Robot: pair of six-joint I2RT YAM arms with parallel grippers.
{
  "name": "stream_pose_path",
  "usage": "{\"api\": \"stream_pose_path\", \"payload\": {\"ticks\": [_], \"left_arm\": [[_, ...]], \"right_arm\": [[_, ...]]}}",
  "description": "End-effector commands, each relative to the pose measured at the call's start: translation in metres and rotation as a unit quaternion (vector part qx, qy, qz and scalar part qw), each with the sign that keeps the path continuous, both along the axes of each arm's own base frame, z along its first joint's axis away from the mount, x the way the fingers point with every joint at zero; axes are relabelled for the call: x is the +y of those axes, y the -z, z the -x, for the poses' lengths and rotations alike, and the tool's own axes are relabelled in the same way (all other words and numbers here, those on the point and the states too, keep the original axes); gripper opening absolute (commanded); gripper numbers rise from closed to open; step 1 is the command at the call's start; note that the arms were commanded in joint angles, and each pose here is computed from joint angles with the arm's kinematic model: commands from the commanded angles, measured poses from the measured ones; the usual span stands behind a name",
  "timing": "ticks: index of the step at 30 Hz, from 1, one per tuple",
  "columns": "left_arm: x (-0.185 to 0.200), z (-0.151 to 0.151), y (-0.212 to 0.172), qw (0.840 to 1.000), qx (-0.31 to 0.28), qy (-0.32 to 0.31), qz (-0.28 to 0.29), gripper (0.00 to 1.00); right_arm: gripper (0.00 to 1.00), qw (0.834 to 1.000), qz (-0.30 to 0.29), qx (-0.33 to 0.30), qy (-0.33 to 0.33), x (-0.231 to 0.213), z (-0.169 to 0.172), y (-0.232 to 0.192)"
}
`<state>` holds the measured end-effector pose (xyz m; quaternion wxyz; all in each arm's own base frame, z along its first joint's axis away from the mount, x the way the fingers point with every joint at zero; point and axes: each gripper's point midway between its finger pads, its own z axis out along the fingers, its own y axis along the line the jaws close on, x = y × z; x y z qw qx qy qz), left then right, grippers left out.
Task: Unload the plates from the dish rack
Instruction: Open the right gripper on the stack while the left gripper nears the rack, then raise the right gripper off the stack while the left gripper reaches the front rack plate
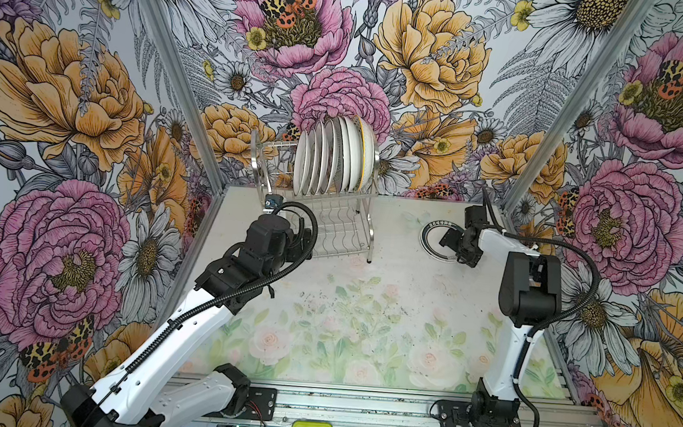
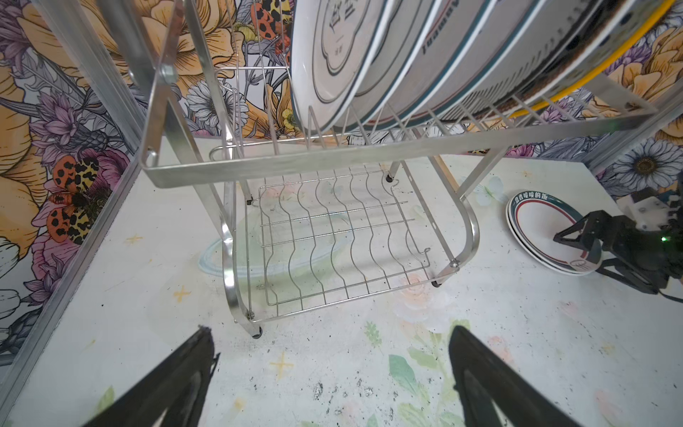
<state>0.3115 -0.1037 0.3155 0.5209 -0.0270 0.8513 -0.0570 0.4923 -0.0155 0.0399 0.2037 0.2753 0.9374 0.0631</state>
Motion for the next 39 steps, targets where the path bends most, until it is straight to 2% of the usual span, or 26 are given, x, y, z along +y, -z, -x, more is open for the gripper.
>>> {"api": "stream_pose_path", "payload": {"ticks": [1, 8, 14, 16, 20, 25, 27, 30, 35, 39], "left_arm": [[0.004, 0.005, -0.004, 1.0, 0.009, -0.007, 0.016, 0.99], [0.034, 0.005, -0.017, 0.997, -0.01, -0.082, 0.012, 0.99], [0.041, 0.008, -0.044, 0.996, -0.037, -0.086, 0.011, 0.99], [0.033, 0.008, -0.05, 0.997, -0.038, -0.062, 0.016, 0.99], [0.019, 0.005, -0.062, 0.999, -0.033, -0.027, 0.025, 0.99], [0.011, -0.002, -0.086, 0.998, -0.047, -0.01, 0.033, 0.99], [0.002, -0.006, -0.096, 0.998, -0.054, 0.016, 0.026, 0.99], [-0.002, -0.016, -0.107, 0.998, -0.06, 0.023, 0.02, 0.99], [-0.009, -0.038, -0.11, 0.995, -0.042, 0.072, 0.052, 0.99], [-0.014, -0.049, -0.108, 0.993, -0.037, 0.104, 0.044, 0.99]], "right_arm": [[0.93, 0.999, 0.037, 0.01, -0.021, -0.003, -0.001, -0.004], [0.93, 0.998, 0.058, 0.01, -0.012, -0.013, 0.016, -0.017], [0.95, 0.998, 0.056, -0.006, -0.015, -0.011, 0.031, -0.038], [0.99, 0.998, 0.054, -0.012, -0.017, -0.01, 0.036, -0.044], [1.0, 0.998, 0.048, -0.023, -0.022, -0.008, 0.047, -0.056], [0.99, 0.998, 0.042, -0.04, -0.027, -0.004, 0.057, -0.072], [0.99, 0.998, 0.04, -0.048, -0.03, -0.003, 0.061, -0.078], [0.99, 0.997, 0.034, -0.057, -0.037, 0.001, 0.066, -0.086], [0.99, 0.996, 0.027, -0.068, -0.046, 0.004, 0.077, -0.09], [0.99, 0.996, 0.021, -0.076, -0.053, 0.007, 0.082, -0.092]]}}
